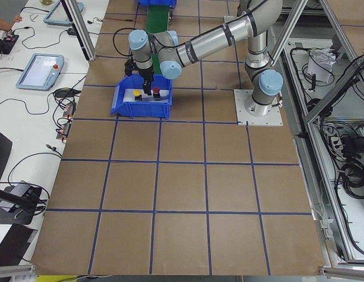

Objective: Transport two buttons from left to right
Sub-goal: 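Lower the left gripper into the blue bin and grasp the red button, then lift the red button and place it on the near end of the conveyor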

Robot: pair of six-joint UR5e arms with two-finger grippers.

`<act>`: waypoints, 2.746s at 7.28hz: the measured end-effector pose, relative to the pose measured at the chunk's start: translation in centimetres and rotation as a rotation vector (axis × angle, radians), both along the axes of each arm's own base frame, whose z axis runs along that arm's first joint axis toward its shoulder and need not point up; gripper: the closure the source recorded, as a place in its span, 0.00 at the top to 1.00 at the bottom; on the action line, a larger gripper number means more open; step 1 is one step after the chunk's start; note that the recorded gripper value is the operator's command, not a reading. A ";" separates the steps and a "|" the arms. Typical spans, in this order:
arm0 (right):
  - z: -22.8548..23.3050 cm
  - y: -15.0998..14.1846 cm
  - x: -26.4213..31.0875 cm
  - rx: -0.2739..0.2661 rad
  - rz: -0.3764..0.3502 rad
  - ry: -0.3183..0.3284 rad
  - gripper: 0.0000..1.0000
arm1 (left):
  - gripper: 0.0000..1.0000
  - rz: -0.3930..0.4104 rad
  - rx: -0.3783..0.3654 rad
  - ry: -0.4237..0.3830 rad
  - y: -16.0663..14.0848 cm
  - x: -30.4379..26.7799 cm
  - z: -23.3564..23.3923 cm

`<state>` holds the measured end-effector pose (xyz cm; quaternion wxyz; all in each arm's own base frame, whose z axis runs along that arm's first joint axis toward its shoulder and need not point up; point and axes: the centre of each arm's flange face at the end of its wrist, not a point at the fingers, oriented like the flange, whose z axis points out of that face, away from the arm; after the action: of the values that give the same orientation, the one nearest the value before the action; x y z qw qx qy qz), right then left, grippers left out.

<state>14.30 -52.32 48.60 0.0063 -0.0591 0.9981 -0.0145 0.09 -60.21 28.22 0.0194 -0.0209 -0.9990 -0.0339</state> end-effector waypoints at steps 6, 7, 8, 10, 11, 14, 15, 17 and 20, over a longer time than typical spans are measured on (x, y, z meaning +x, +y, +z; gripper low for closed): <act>-0.2 -0.1 -0.1 0.004 0.000 0.000 1.00 | 0.59 0.068 0.008 0.006 0.6 -0.1 -2.9; -0.2 -0.1 -0.1 0.004 -0.001 0.000 1.00 | 0.50 0.067 0.012 0.007 0.6 -0.2 -3.1; -0.2 -0.1 -0.2 0.004 -0.002 0.001 1.00 | 0.42 0.065 0.015 0.008 0.6 -0.3 -3.3; -0.2 -0.1 -0.2 0.004 -0.003 0.002 1.00 | 0.34 0.061 0.014 0.009 0.6 -0.5 -3.2; -0.2 -0.1 -0.3 0.003 -0.004 0.002 1.00 | 0.34 0.058 0.004 0.006 0.5 -0.6 -2.6; -0.1 -0.2 -0.4 0.002 -0.006 0.001 1.00 | 0.34 0.051 -0.035 -0.008 -1.3 -0.5 3.6; -0.1 -0.1 -0.4 0.003 -0.006 0.000 1.00 | 0.34 0.041 -0.030 -0.009 -2.2 -0.8 6.5; -0.2 -0.1 -0.4 0.004 -0.006 0.000 1.00 | 0.34 -0.011 -0.046 -0.012 -3.5 -4.0 11.0; -0.2 -0.1 -0.4 0.003 -0.007 0.000 1.00 | 0.34 -0.027 -0.065 -0.009 -4.4 -11.2 11.7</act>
<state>13.94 -52.45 48.45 0.0063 -0.0555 0.9984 -0.0128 -11.09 -64.64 39.91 0.0135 -0.0348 -0.9993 -0.0018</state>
